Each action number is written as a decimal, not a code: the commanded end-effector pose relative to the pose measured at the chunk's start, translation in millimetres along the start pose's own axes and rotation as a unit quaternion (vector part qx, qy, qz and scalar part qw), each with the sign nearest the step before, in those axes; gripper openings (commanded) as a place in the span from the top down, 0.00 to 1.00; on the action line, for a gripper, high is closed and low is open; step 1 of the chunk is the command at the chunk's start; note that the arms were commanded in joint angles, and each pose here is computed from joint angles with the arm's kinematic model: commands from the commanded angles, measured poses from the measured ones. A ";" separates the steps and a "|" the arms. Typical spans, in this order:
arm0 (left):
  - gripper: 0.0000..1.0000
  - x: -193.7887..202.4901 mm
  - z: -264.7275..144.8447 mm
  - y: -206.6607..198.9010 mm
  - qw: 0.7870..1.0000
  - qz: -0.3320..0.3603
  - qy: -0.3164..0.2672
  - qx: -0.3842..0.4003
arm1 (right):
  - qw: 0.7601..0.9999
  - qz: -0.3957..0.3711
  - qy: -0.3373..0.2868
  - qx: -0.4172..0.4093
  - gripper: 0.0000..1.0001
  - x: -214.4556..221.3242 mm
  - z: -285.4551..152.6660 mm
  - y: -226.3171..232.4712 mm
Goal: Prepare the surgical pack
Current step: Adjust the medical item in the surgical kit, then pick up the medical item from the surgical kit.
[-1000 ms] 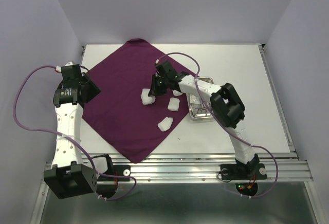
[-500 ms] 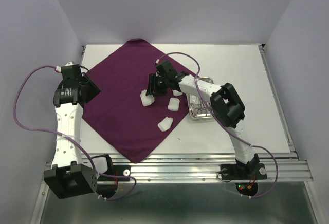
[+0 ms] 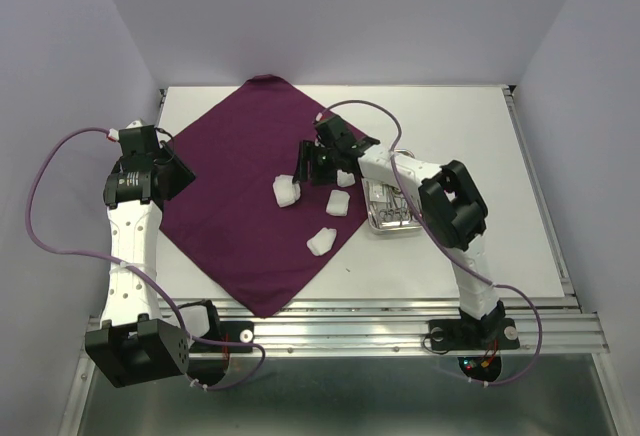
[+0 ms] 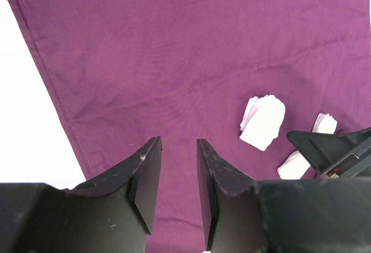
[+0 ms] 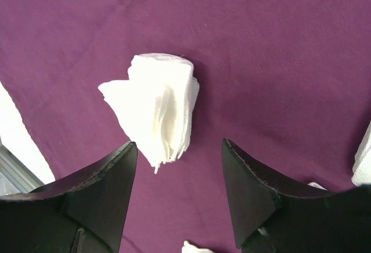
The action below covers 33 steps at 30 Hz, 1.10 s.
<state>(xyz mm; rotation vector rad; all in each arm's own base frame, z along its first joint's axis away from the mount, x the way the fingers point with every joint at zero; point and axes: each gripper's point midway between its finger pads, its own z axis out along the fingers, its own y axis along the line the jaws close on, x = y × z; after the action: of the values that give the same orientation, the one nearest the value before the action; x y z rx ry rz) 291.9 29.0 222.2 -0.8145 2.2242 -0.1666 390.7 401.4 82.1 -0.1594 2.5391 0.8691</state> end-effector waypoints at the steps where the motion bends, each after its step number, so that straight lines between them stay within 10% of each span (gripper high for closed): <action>1: 0.58 -4.6 -4.8 -1.6 1.000 0.007 -0.015 0.010 | 0.999 -0.013 -0.011 -0.031 0.36 -8.2 -13.5 17.0; 33: 0.58 -1.3 -0.7 1.5 1.000 0.008 -0.010 0.005 | 0.992 0.053 0.067 -0.088 0.38 34.2 52.5 6.5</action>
<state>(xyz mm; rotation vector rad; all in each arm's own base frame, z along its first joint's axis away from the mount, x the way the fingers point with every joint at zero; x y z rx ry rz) 290.8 28.8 218.1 -0.8171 2.2334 -0.1651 379.3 434.2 50.1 -0.1644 2.5938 1.1480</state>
